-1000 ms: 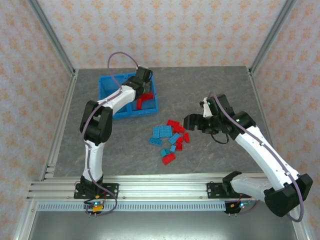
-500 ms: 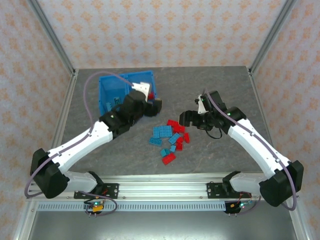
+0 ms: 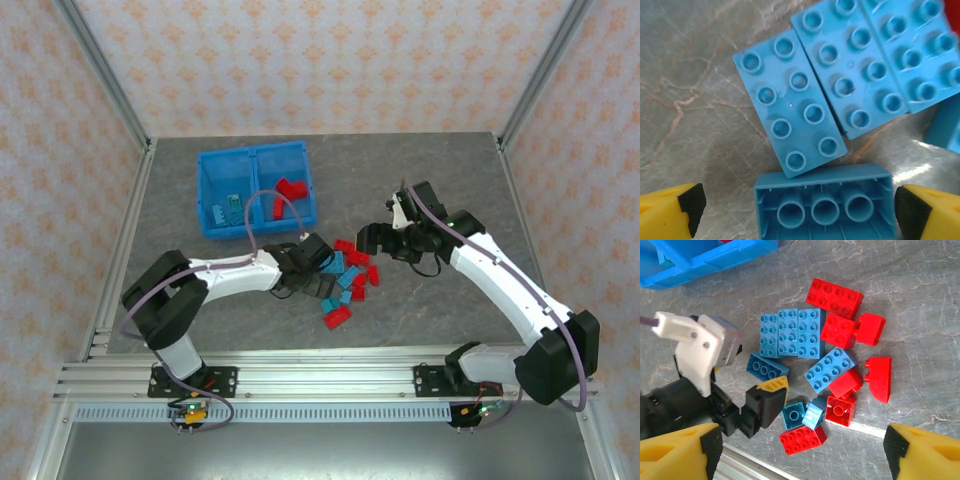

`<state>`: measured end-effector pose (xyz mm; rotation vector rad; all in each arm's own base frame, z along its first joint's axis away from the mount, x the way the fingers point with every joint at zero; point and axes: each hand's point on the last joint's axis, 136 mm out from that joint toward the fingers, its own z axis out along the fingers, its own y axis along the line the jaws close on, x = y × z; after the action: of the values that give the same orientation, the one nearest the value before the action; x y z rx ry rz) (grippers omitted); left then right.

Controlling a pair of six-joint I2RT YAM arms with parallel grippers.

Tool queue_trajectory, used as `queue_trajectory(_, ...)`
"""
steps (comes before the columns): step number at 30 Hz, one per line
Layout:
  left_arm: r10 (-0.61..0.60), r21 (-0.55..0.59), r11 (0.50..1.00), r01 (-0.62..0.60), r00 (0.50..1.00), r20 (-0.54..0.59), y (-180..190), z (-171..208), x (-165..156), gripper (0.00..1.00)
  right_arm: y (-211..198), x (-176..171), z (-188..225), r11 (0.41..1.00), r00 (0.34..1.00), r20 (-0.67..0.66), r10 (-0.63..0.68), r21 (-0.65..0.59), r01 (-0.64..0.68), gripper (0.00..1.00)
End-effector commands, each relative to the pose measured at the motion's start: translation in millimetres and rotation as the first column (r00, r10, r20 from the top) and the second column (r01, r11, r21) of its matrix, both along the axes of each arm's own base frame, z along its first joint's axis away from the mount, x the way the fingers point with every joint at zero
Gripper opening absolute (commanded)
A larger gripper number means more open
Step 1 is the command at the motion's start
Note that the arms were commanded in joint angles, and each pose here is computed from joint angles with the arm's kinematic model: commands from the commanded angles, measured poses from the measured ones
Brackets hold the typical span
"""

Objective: Sort the legos into containers by color

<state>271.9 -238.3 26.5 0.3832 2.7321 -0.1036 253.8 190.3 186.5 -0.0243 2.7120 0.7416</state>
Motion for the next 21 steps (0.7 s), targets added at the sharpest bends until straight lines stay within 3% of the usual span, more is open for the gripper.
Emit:
queue_trajectory(1, 0.008, -0.033, 0.999, -0.008, 1.0, -0.004, -11.0, 0.6, 5.8, 0.9, -9.3, -6.7, -1.4, 1.0, 1.0, 0.0, -0.018, -0.021, 0.018, 0.85)
queue_trajectory(5, 0.015, -0.065, 0.998, -0.017, 0.999, -0.03, -15.4, -5.2, 1.4, 0.65, -8.2, -6.3, -5.9, 1.0, 1.0, -0.013, -0.014, -0.026, 0.013, 0.86)
queue_trajectory(9, 0.028, -0.057, 0.998, -0.03, 0.999, -0.029, -10.2, -4.5, -0.9, 0.51, -3.1, -8.7, -8.2, 1.0, 0.999, -0.025, 0.023, -0.01, -0.023, 0.86)
queue_trajectory(12, 0.04, -0.063, 0.997, -0.039, 0.999, 0.017, -5.5, 10.8, 2.5, 0.48, 9.0, -15.5, -5.8, 0.995, 0.994, -0.043, 0.096, 0.046, -0.094, 0.84)
queue_trajectory(16, 0.074, -0.049, 0.997, -0.067, 0.985, 0.153, 14.7, 60.6, 24.1, 0.48, 30.0, -29.5, 4.8, 0.966, 0.976, -0.056, 0.212, 0.165, -0.201, 0.81)
queue_trajectory(21, 0.164, -0.067, 0.986, -0.151, 0.929, 0.33, 66.4, 130.1, 67.9, 0.49, 30.6, -31.1, 6.7, 0.964, 0.972, -0.032, 0.231, 0.146, -0.224, 0.81)
